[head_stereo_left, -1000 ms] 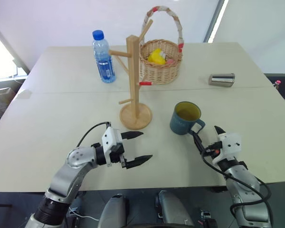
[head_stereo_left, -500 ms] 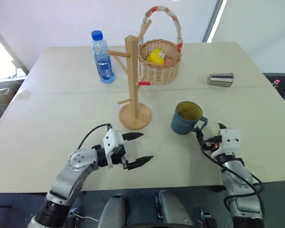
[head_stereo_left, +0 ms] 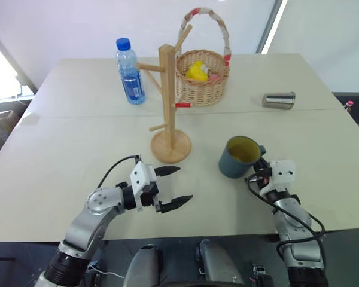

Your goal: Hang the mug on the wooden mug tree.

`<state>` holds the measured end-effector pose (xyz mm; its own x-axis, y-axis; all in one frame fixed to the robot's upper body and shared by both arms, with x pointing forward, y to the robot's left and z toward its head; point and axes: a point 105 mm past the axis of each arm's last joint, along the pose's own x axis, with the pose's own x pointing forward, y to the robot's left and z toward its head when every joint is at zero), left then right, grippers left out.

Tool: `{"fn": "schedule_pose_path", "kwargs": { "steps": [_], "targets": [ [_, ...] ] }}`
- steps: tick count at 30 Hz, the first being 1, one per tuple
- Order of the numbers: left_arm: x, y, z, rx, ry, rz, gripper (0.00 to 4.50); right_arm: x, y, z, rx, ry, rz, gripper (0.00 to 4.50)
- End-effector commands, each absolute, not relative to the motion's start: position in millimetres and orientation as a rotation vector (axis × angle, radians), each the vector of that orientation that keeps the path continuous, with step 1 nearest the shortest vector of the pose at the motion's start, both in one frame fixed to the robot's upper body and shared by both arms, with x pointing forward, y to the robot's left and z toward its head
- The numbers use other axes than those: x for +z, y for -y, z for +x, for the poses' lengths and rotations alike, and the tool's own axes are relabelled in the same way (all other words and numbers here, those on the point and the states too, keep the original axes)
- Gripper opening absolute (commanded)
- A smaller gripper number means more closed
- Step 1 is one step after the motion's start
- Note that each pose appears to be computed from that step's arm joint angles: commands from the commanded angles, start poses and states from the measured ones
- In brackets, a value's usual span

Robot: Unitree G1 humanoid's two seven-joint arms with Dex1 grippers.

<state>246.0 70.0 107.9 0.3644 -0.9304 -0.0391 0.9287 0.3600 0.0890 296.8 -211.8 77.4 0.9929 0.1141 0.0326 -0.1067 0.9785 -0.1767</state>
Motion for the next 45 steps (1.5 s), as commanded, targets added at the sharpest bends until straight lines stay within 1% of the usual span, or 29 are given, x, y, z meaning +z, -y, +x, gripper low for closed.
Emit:
{"fn": "schedule_pose_path", "kwargs": {
  "steps": [1,4,8,12,15,21,24,30,38,45],
  "targets": [
    [119,-79,250,-1.156,0.071,0.139,4.5,110,185,292,0.268,0.159,-0.376,0.02],
    [117,-97,260,-1.08,0.061,0.153,4.5,130,151,282,0.493,0.252,-0.665,0.02],
    [121,-117,269,-1.014,0.074,0.174,4.5,163,126,277,0.647,0.37,-0.865,0.02],
    [134,-130,277,-0.958,0.129,0.18,4.5,203,110,283,0.694,0.456,-0.939,0.02],
    [146,-138,278,-0.939,0.183,0.159,4.5,227,104,291,0.695,0.476,-0.964,0.02],
    [156,-151,279,-0.907,0.209,0.18,4.5,258,95,303,0.701,0.479,-0.993,0.02],
    [162,-154,280,-0.902,0.226,0.178,4.5,267,91,309,0.701,0.475,-1.016,0.02],
    [165,-150,276,-0.921,0.241,0.16,4.5,273,82,316,0.706,0.476,-1.03,0.02],
    [179,-150,271,-0.929,0.277,0.123,4.5,269,70,329,0.726,0.457,-1.05,0.02],
    [185,-150,269,-0.929,0.285,0.115,4.5,262,64,341,0.733,0.425,-1.071,0.02]
  ]
}}
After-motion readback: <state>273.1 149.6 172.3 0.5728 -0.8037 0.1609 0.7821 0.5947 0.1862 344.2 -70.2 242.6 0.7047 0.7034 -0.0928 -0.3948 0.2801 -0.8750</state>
